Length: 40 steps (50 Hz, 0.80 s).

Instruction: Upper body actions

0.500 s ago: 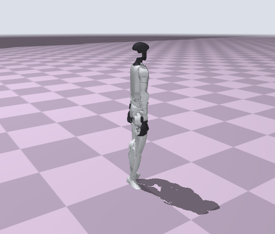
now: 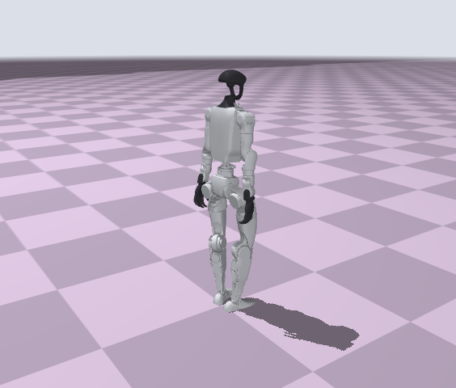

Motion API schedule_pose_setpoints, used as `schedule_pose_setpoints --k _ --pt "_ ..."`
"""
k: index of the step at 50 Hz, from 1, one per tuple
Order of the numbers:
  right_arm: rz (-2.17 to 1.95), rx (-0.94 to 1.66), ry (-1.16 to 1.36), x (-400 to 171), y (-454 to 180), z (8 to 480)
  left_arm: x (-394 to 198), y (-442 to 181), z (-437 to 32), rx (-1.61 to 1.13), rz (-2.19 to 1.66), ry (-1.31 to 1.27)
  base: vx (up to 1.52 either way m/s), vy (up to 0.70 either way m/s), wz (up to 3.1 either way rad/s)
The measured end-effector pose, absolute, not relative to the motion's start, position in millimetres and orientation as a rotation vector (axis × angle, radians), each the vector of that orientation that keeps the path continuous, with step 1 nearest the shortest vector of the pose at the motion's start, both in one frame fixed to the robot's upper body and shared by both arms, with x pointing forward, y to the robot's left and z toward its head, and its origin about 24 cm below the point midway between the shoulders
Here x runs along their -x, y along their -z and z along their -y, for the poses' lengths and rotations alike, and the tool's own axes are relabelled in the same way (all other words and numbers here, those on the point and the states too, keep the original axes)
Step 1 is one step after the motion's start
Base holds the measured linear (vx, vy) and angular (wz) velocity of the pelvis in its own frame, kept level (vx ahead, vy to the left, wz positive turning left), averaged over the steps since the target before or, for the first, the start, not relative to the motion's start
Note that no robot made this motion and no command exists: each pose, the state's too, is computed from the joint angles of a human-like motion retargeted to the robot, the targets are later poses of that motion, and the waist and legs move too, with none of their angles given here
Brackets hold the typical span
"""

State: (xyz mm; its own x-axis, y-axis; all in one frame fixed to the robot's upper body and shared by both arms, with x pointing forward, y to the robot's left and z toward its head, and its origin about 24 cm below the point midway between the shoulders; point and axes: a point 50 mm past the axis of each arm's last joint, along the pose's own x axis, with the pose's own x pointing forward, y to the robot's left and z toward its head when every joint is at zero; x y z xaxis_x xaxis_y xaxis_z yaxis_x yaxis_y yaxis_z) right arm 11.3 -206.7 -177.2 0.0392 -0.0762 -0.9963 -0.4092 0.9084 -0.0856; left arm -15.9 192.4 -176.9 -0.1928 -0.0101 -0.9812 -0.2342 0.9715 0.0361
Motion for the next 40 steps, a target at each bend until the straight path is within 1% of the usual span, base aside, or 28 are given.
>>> schedule_pose_setpoints --k 5,13,18,30,40 --pt "-1.51 0.384 -0.318 -16.8 178.3 198.2 25.1 175.2 -195.9 0.185 -1.796 -0.211 0.14 -0.07 0.46" --pt "-1.444 0.423 -0.378 -32.2 178.5 192.9 25.1 178.3 -175.2 0.259 -1.766 -0.186 0.09 -0.04 0.4" --pt "-1.416 0.4 -0.376 -41.3 178.2 189.8 16.2 179.2 -172.6 0.222 -1.751 -0.157 0.0 -0.06 0.33" --pt "-1.495 0.409 -0.369 -21.2 178.5 194.9 -1.0 180.2 -173.5 0.222 -1.695 -0.159 0.02 -0.03 0.11" --pt "-1.577 0.408 -0.364 2.4 177.8 198.2 7.2 178.9 -181.8 0.23 -1.722 -0.209 0.0 -0.09 0.0"
